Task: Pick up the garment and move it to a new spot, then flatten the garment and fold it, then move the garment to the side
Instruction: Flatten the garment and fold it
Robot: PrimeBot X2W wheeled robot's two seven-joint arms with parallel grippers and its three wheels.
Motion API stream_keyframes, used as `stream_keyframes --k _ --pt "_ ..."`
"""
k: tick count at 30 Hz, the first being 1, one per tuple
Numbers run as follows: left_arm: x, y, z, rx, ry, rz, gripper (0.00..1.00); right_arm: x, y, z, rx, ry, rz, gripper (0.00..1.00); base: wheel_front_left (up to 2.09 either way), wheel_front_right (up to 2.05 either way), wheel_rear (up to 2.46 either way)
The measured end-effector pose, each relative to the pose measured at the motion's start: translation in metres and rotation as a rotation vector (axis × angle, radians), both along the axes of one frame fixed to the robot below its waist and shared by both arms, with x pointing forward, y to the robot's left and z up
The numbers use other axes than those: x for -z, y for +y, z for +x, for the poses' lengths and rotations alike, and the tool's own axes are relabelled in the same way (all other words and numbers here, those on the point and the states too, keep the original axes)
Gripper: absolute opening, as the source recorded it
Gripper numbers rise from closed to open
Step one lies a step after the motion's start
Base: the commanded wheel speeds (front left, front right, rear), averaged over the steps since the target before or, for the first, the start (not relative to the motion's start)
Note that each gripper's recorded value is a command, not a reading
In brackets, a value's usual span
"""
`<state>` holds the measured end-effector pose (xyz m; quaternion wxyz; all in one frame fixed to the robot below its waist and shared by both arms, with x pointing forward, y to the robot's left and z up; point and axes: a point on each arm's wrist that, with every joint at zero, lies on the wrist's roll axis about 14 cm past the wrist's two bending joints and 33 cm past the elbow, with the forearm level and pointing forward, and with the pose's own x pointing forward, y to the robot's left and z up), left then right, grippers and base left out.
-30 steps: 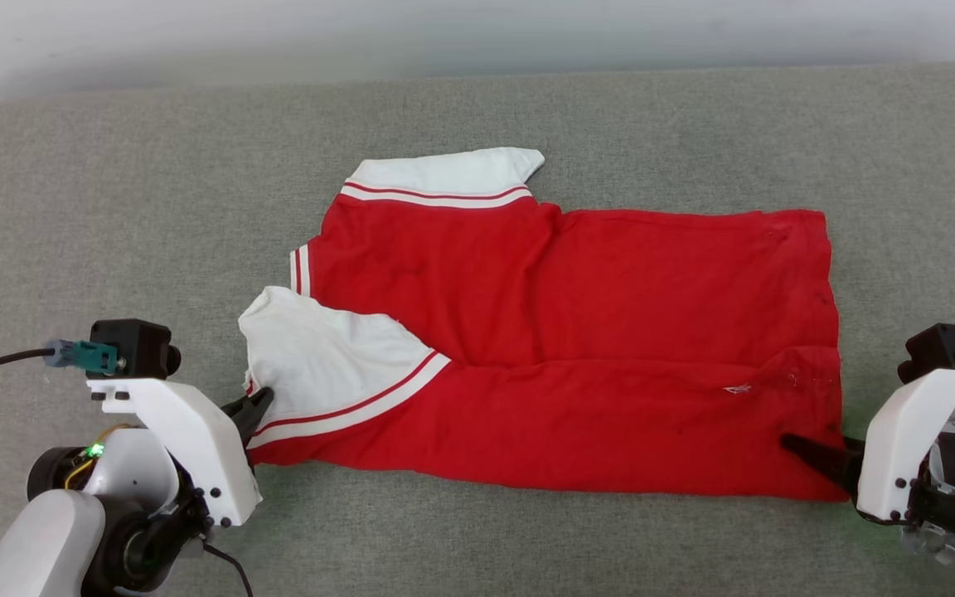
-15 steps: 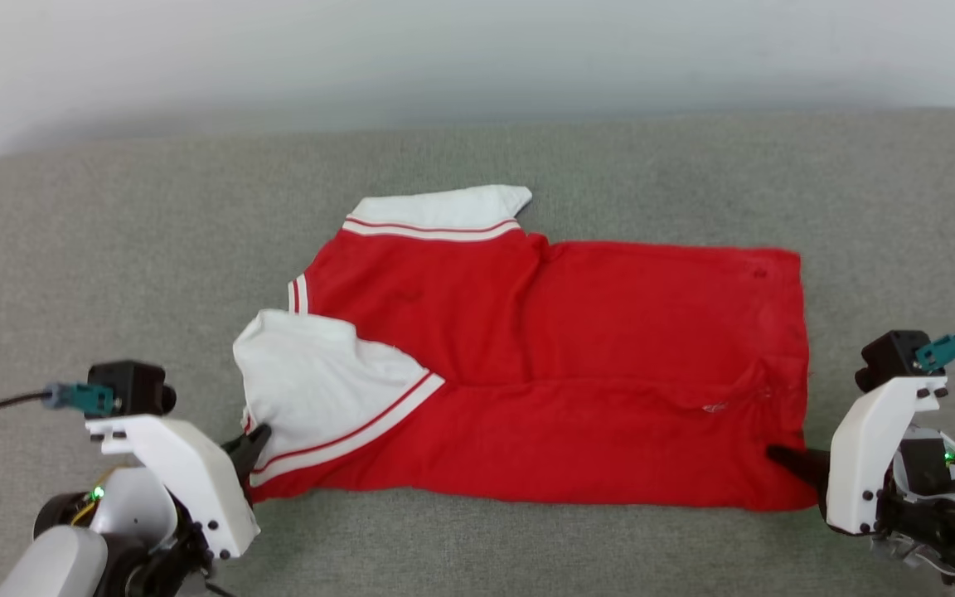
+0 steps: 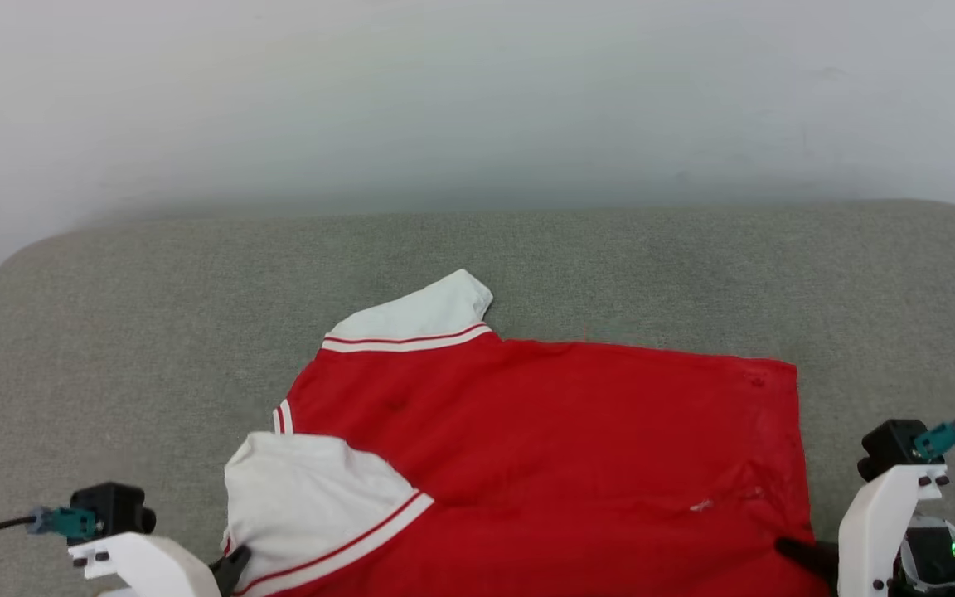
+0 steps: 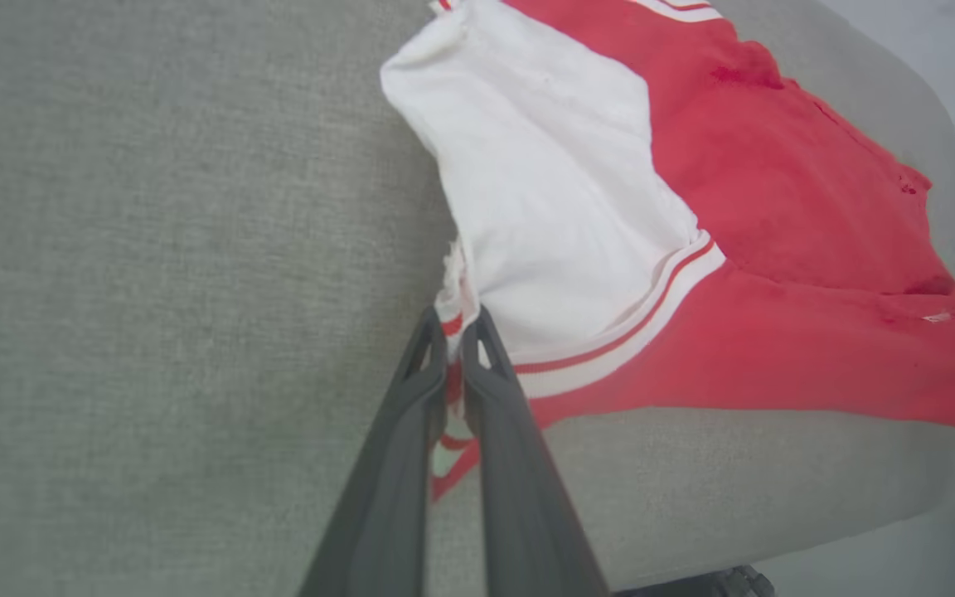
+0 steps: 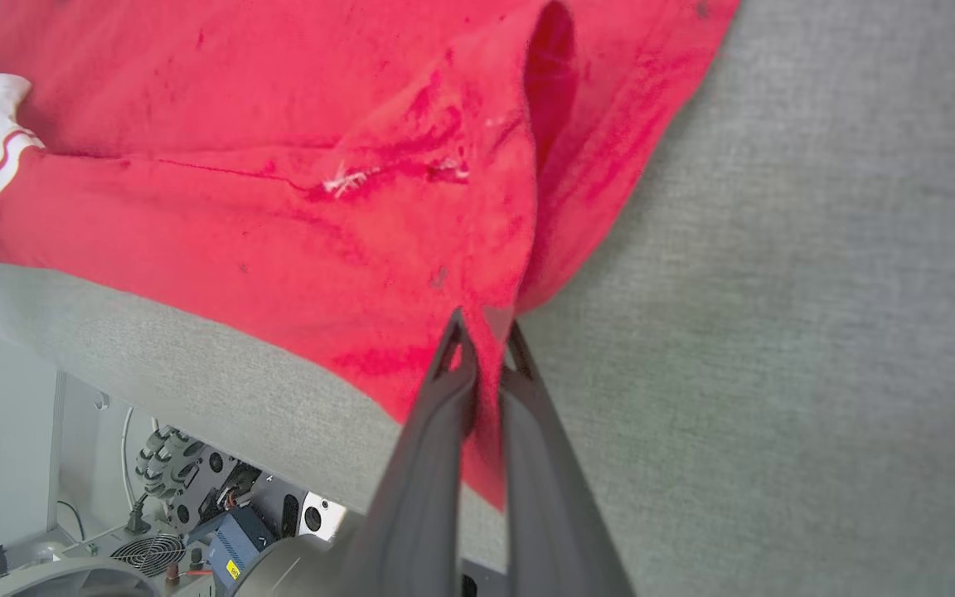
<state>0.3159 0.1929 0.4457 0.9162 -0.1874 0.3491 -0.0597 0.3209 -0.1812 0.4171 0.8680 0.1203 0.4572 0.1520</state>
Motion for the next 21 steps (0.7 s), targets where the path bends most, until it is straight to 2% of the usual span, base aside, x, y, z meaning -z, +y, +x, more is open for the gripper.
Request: stream_keyframes --k 4,5,6,7,8,9,13,18,21 --pt "0.019 0.002 -0.019 -0.026 0.086 -0.017 0.00 0.016 -0.005 -0.014 0.029 0.051 0.005 0.00 0.00 0.00 0.00" --pt "0.023 0.000 -0.021 -0.029 0.101 -0.026 0.00 0.021 -0.004 -0.018 0.034 0.066 0.009 0.17 0.00 0.00 0.00" --pt "0.027 -0.001 -0.022 -0.033 0.115 -0.034 0.00 0.024 -0.003 -0.019 0.037 0.068 0.013 0.58 0.00 0.00 0.00" --pt "0.031 -0.004 -0.023 -0.035 0.127 -0.047 0.24 0.025 -0.002 -0.019 0.046 0.060 0.017 1.00 0.00 0.00 0.00" --pt "0.033 -0.005 -0.022 -0.037 0.126 -0.054 0.96 0.026 -0.002 -0.017 0.055 0.046 0.022 1.00 0.00 0.00 0.00" --pt "0.033 -0.006 -0.018 -0.045 0.112 -0.056 1.00 0.025 -0.003 -0.013 0.063 0.013 0.018 1.00 0.00 0.00 0.00" --pt "0.018 -0.003 0.007 -0.065 0.004 -0.036 1.00 0.004 -0.008 0.009 0.091 -0.191 -0.018 1.00 0.00 0.00 0.00" --pt "-0.019 0.003 0.044 -0.106 -0.217 0.021 1.00 -0.039 -0.024 0.032 0.154 -0.491 -0.075 1.00 0.00 0.00 0.00" --pt "-0.041 -0.001 0.064 -0.097 -0.342 0.066 1.00 -0.061 -0.030 0.038 0.185 -0.627 -0.103 1.00 0.00 0.00 0.00"
